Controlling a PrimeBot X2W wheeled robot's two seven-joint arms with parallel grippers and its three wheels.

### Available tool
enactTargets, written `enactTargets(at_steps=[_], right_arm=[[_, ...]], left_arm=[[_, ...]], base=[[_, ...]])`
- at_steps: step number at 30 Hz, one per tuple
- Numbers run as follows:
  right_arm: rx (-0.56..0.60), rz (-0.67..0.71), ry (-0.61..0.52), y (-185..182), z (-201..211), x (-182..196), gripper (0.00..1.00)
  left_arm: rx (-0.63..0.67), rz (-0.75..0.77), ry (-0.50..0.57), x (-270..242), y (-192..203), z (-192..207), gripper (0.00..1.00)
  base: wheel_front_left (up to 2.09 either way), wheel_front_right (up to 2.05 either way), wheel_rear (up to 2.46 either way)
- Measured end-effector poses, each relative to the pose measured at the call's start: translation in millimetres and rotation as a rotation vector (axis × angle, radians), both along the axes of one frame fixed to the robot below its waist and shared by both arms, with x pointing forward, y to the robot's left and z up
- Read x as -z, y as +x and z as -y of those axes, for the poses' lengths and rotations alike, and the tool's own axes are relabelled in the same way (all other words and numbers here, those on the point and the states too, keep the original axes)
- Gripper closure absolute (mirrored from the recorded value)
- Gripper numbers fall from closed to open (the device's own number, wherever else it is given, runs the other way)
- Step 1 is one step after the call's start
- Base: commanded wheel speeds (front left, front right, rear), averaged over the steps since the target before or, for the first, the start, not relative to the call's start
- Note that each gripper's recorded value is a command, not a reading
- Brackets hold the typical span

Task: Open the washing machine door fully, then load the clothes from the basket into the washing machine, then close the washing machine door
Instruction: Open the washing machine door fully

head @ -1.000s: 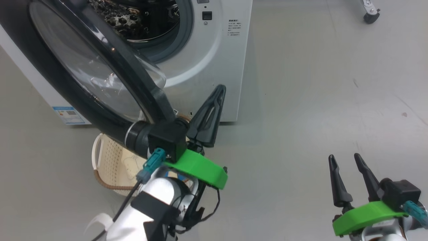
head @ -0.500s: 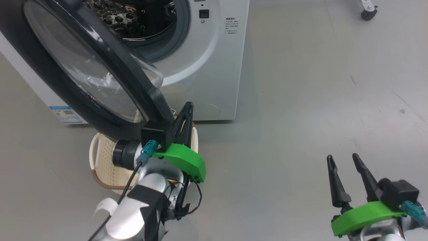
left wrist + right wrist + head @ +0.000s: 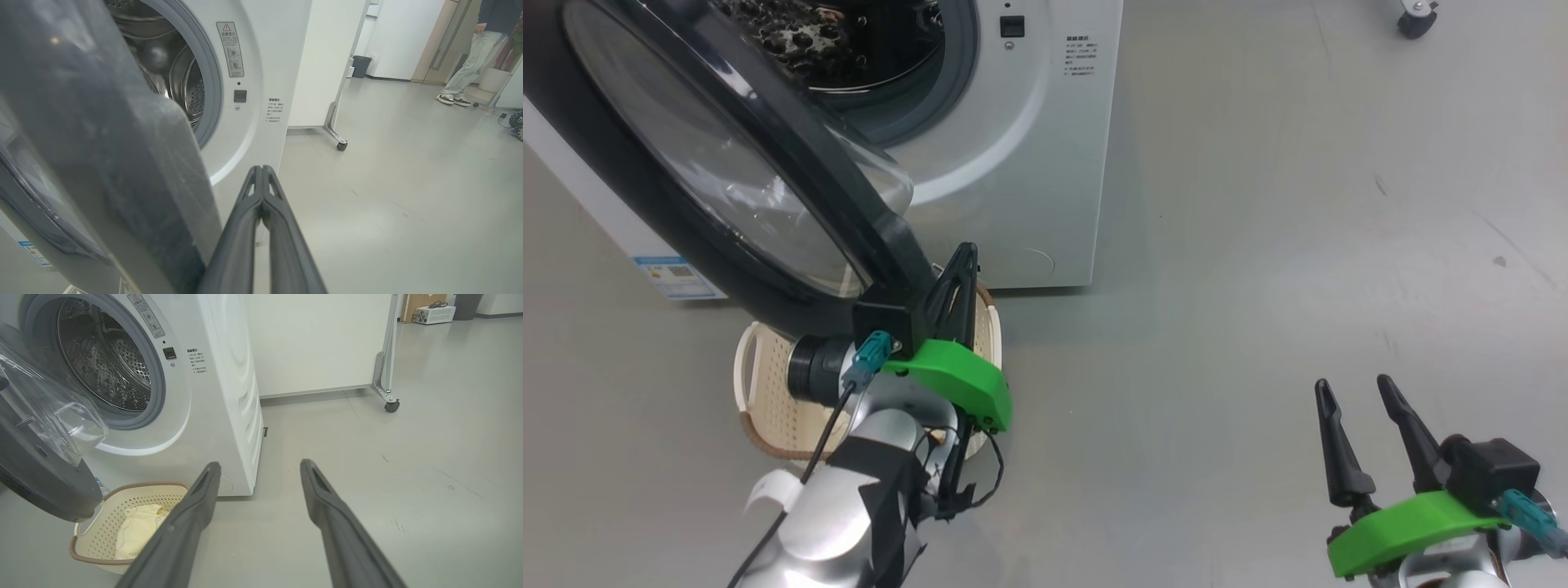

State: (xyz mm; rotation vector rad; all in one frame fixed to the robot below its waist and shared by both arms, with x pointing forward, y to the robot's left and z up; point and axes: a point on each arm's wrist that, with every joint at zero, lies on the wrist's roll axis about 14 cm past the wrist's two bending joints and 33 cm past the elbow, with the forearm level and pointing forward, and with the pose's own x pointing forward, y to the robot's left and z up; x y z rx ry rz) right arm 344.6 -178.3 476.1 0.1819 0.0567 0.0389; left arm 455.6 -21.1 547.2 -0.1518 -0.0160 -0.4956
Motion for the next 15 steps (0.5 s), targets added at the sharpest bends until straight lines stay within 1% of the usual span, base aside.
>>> enactTargets(at_steps=[15], right_arm=[[-0.046,-0.018,0.008,8,-14,6,0.00]], left_arm=[[-0.043,0.014,-0.010,1,-5,-15,1.00]], base=[[0.00,0.00,0.00]])
